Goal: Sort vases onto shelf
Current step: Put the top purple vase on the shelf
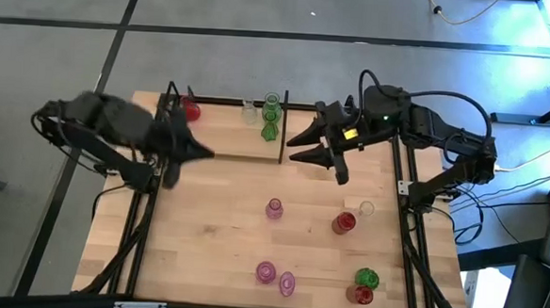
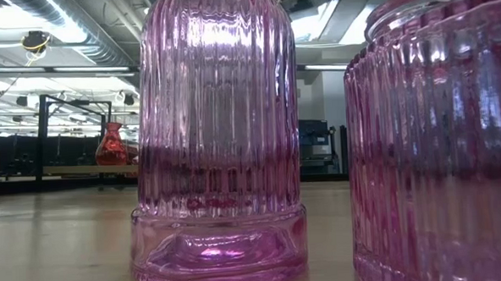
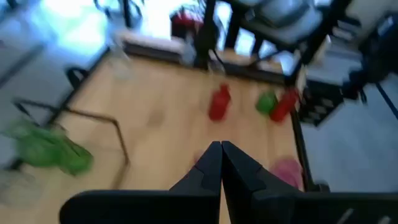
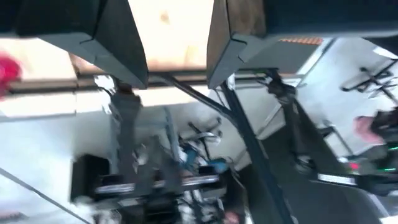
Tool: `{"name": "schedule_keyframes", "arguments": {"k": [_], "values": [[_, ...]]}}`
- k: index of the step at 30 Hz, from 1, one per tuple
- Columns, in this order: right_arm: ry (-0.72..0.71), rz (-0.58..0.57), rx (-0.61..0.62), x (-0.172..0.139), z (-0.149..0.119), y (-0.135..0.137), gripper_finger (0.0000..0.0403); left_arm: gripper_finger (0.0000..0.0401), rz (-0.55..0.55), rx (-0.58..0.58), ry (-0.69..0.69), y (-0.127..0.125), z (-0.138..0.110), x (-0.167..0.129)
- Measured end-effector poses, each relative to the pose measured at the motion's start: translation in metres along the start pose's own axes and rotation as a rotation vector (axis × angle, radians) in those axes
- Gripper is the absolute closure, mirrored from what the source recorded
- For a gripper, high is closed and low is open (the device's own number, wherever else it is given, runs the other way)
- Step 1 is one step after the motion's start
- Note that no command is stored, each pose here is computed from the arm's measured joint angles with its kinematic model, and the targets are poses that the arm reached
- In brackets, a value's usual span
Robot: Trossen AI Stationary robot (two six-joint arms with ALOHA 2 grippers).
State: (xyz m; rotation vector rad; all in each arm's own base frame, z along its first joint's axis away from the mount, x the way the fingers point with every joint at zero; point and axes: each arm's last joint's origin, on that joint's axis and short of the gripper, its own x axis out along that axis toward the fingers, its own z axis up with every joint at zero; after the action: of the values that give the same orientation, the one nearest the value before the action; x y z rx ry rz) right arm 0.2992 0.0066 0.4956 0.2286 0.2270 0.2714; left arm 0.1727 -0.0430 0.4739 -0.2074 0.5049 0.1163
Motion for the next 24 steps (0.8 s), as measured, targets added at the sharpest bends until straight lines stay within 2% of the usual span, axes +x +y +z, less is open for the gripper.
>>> {"name": "schedule_keyframes", "arguments": {"k": [5, 10, 15, 19, 24], "values": [[0.084, -0.087, 0.035, -0.001, -0.009, -0.004, 0.0246, 0.0401, -0.083, -0.002, 0.029, -0.026, -0.027, 0.03], [0.178, -0.112, 0.088, -0.002, -0.019, -0.005, 0.0246, 0.0401, -0.148, 0.019, 0.032, -0.046, -0.05, 0.046], [0.264, -0.134, 0.095, 0.003, -0.033, 0.0, 0.0246, 0.0401, -0.119, -0.021, 0.115, -0.053, -0.079, 0.06], [0.343, -0.154, 0.121, 0.017, -0.056, 0.001, 0.0246, 0.0401, -0.062, -0.05, 0.145, -0.055, -0.098, 0.068], [0.319, -0.178, 0.215, 0.04, -0.081, -0.01, 0.0246, 0.0401, -0.018, -0.075, 0.156, -0.054, -0.109, 0.073]]}}
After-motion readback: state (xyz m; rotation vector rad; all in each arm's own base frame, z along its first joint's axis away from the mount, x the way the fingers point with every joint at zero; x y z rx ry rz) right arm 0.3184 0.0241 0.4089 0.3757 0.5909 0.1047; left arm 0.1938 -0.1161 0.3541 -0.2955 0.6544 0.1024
